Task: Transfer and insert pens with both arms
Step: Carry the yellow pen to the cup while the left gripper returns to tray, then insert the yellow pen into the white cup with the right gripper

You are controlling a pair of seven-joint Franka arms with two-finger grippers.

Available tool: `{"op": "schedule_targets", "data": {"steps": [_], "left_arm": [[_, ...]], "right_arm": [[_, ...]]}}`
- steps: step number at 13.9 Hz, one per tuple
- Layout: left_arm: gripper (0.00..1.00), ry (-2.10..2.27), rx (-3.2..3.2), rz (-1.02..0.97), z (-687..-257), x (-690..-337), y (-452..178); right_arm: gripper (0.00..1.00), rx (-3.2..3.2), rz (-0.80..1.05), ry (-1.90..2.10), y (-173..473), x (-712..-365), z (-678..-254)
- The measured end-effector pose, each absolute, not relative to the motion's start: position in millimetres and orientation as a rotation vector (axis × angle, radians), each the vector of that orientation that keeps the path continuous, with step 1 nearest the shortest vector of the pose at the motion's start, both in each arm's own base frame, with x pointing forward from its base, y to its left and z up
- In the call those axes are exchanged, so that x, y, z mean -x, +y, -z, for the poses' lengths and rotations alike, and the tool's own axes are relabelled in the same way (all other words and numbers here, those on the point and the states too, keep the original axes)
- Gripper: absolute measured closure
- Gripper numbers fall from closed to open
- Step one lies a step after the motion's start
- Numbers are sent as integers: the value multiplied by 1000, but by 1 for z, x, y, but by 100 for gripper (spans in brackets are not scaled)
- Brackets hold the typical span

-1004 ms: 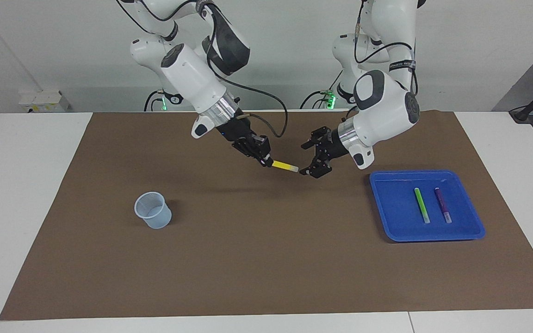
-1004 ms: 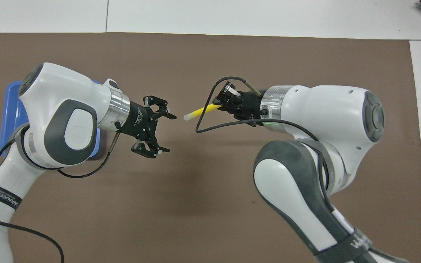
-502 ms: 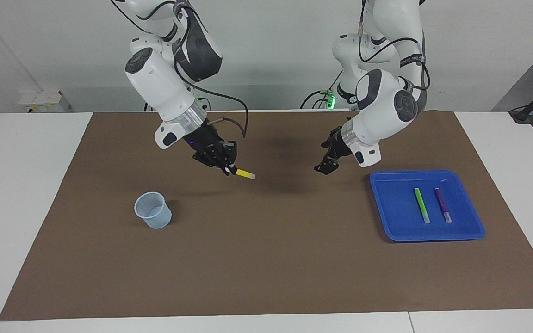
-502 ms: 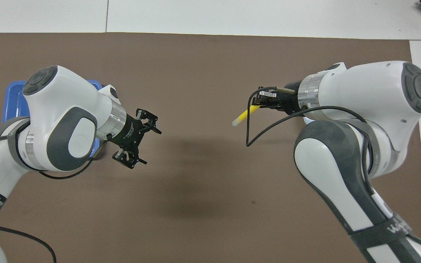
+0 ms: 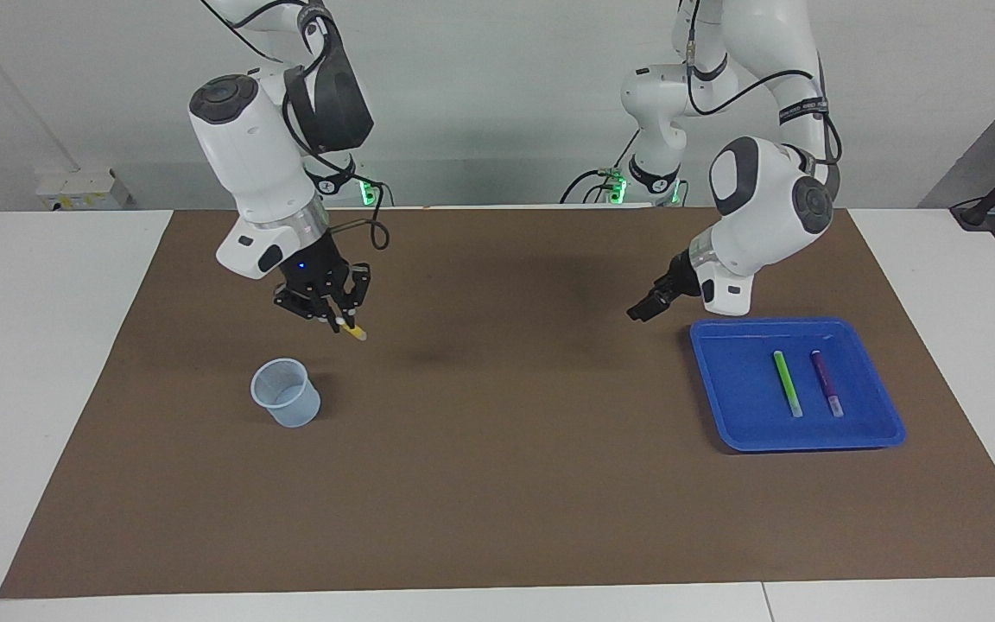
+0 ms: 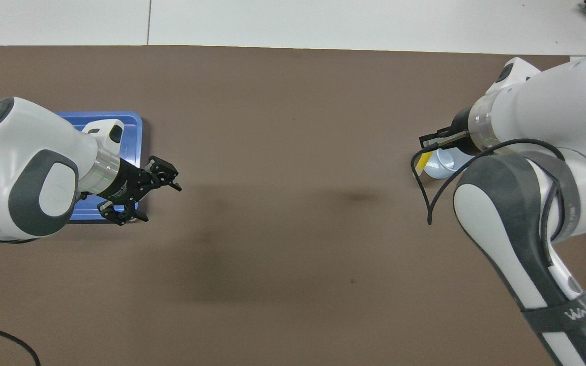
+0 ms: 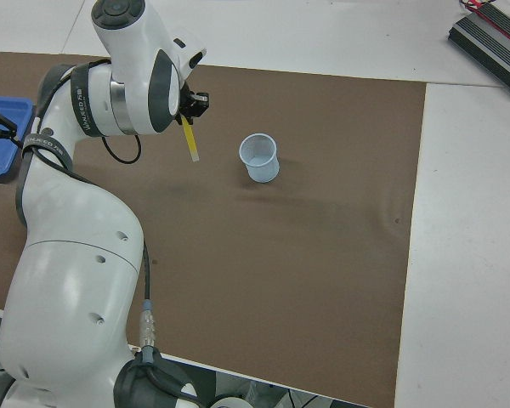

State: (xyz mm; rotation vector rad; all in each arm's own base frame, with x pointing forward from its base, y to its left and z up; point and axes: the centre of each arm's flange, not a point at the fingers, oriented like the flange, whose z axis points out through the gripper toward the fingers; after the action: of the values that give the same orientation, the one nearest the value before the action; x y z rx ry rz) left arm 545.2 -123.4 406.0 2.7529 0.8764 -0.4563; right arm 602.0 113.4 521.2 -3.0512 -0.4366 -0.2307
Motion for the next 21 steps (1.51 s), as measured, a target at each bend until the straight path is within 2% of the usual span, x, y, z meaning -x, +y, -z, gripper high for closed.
{"op": "schedule_targets", "data": {"steps": [5, 8, 13, 18, 21], "left_arm": [[0, 546, -2947, 223, -405, -559, -93], [5, 411, -2981, 120, -404, -569, -50], [7, 177, -3051, -14, -386, -586, 5], [8, 131, -3100, -56, -373, -620, 40], [9, 140, -3098, -28, -351, -634, 61]], "right_arm": [[81, 3083, 290, -720, 77, -611, -526], [81, 3084, 350, -737, 56, -620, -523], [81, 3083, 405, -729, 50, -626, -492], [81, 3092, 382, -699, 37, -622, -466], [81, 3099, 354, -675, 26, -616, -444]]}}
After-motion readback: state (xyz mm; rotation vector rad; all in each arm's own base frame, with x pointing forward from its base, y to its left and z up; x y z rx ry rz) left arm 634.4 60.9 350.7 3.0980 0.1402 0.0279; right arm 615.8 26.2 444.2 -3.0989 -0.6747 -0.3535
